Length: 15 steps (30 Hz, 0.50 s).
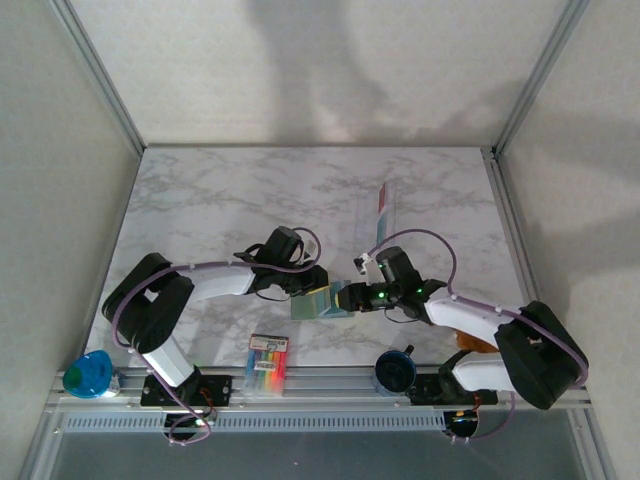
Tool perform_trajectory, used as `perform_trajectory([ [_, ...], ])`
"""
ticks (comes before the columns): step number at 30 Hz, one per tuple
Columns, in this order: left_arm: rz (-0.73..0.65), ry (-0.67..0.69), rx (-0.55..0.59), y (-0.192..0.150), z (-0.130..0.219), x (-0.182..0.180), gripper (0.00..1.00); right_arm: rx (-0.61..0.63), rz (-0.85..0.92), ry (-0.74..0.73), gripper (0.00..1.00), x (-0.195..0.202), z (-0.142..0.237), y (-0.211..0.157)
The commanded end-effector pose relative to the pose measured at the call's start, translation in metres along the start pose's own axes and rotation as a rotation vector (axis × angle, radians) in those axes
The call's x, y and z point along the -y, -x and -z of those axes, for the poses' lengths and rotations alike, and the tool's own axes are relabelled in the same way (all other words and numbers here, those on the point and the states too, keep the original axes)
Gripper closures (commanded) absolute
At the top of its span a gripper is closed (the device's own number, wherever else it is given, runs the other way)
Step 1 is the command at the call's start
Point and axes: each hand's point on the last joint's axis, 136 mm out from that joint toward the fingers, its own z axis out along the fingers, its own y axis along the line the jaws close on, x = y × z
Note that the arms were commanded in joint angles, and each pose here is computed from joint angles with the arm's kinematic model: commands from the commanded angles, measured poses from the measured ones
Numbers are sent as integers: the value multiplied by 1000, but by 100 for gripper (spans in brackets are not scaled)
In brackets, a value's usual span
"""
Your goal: Put the credit cards into the card holder
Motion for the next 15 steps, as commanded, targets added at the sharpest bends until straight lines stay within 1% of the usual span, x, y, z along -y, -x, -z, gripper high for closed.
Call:
perform_trajectory([
  [1,0,45,0,0,-5,-9,79,-22,-36,57,66,-12,-11,5],
  [4,0,39,1,0,-4,-8,79,-30,-61,79,71,-14,-19,5],
  [6,-4,38,4,0,-3,-7,79,-28,-66,94,72,-16,-21,7],
  [9,-4,42,1,-2,-3,-9,80,-12,-65,111,67,-20,-21,10],
  [12,-4,42,1,-2,-3,-10,80,0,-57,98,64,-19,-18,10],
  [15,-6,40,0,-2,-3,-9,81,5,-51,98,63,-19,-16,10],
])
